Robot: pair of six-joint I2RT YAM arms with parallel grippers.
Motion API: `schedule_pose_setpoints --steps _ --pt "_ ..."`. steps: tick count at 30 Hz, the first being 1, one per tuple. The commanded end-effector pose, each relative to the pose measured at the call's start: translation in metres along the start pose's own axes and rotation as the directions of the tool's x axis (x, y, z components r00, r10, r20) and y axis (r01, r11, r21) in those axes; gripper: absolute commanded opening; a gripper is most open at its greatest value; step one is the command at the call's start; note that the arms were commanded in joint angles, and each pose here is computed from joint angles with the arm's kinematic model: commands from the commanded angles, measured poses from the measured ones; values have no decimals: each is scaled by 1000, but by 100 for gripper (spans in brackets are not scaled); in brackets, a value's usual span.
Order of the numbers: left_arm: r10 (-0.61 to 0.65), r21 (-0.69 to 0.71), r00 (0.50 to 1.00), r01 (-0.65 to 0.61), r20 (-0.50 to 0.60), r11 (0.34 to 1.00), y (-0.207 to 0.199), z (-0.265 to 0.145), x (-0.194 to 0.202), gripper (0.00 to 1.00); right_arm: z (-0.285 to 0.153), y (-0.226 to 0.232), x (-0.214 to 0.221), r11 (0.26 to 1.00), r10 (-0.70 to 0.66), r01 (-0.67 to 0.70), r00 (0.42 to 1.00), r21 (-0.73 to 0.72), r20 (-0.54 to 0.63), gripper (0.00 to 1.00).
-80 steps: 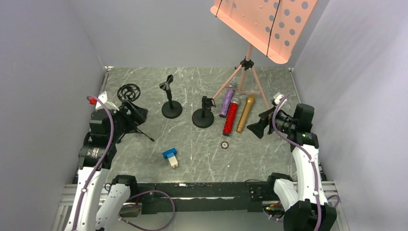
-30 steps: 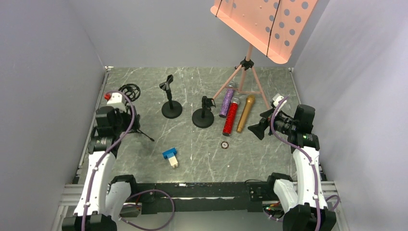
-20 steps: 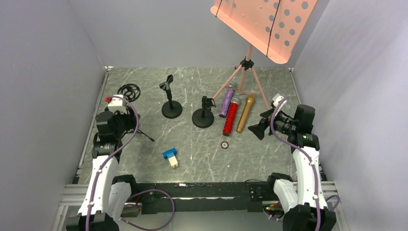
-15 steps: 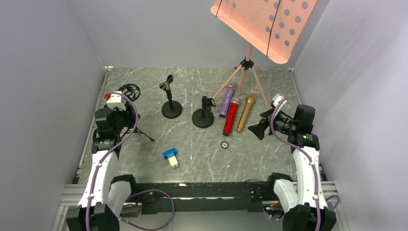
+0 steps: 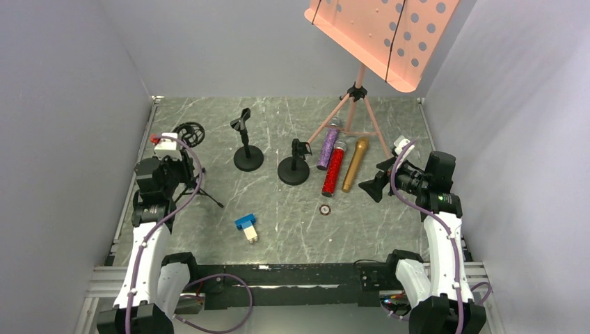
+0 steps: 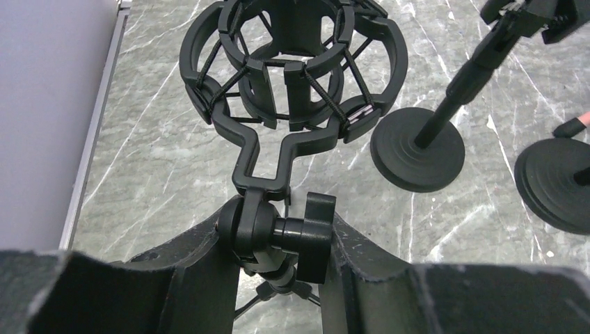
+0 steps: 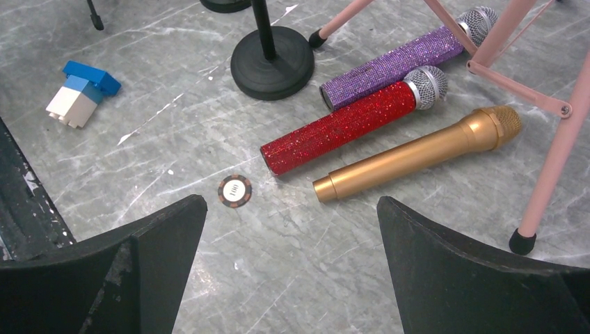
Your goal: Attach the microphones to the stand
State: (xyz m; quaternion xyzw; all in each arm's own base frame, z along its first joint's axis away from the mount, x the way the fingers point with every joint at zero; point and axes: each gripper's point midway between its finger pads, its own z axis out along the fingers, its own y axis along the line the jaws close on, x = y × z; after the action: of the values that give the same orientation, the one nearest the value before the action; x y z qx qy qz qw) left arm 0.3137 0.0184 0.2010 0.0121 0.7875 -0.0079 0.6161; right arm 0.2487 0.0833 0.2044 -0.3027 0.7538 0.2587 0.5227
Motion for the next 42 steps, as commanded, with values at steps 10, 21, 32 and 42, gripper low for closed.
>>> schedule_pose_setpoints --steps 10,21,32,42 --pt "135 312 910 -269 392 911 -83 -54 -115 0 -3 -5 -12 998 -54 54 998 18 16 100" --pt "-103 722 919 -226 381 654 -182 -108 -127 0 -1 -9 -8 998 -48 48 999 28 5 100" --pt "-110 853 924 -286 366 437 -291 -120 -112 0 -1 -13 -5 998 -45 45 999 43 -3 100" --pt "-79 866 918 -333 388 374 -364 -99 -77 0 0 -15 -4 998 -45 46 999 53 -9 100"
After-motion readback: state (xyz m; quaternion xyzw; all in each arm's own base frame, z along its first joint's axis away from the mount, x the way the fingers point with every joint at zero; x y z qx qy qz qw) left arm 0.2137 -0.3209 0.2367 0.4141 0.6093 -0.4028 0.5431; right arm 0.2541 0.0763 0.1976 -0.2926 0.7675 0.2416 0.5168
